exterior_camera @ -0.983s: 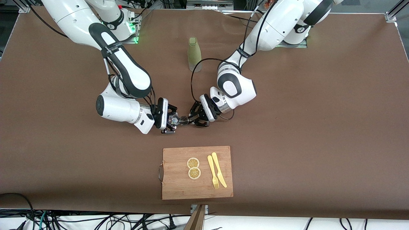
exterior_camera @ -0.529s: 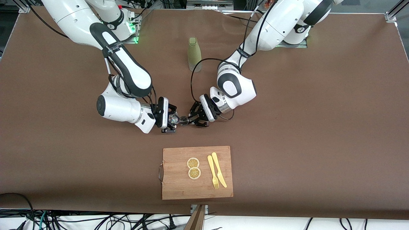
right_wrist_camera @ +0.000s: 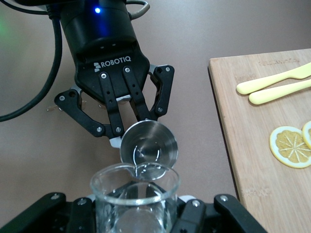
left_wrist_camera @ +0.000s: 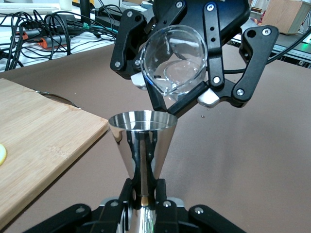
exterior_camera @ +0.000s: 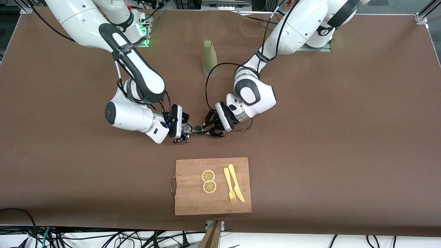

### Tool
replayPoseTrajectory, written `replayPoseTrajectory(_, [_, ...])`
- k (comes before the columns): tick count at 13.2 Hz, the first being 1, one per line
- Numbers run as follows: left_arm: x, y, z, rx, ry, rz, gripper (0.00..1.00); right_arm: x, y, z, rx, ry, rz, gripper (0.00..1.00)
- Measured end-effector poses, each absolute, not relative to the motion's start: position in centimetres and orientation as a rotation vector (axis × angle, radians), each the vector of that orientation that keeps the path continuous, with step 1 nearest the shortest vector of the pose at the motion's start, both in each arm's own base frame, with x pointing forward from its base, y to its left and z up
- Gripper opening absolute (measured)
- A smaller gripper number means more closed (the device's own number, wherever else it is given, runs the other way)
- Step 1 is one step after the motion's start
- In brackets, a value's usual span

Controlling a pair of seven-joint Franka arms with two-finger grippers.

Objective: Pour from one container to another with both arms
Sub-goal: 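Tilt the beaker with the right gripper, pouring liquid into the jigger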

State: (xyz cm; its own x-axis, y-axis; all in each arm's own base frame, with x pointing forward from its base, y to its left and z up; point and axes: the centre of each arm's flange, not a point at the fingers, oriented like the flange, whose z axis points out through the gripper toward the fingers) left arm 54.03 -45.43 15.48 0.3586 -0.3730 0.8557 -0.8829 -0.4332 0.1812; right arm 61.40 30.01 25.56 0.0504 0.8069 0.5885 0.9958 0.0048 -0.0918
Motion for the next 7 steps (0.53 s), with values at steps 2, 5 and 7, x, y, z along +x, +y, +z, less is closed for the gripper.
replayPoseTrajectory(2, [54.04, -45.41, 15.49, 1.972, -1.087, 1.004, 0.21, 61.32, 30.16, 25.64, -1.847, -1.809, -0.509, 0.13])
replayPoseTrajectory(5, [54.04, -45.42, 15.5, 1.973, -1.088, 1.004, 0.21, 61.28, 30.29, 26.01, -1.864, -1.819, -0.49, 0.13])
replayPoseTrajectory(7, [54.06, -45.43, 15.55, 1.972, -1.087, 1.005, 0.21, 61.22, 30.36, 26.57, -1.884, -1.838, -0.453, 0.13])
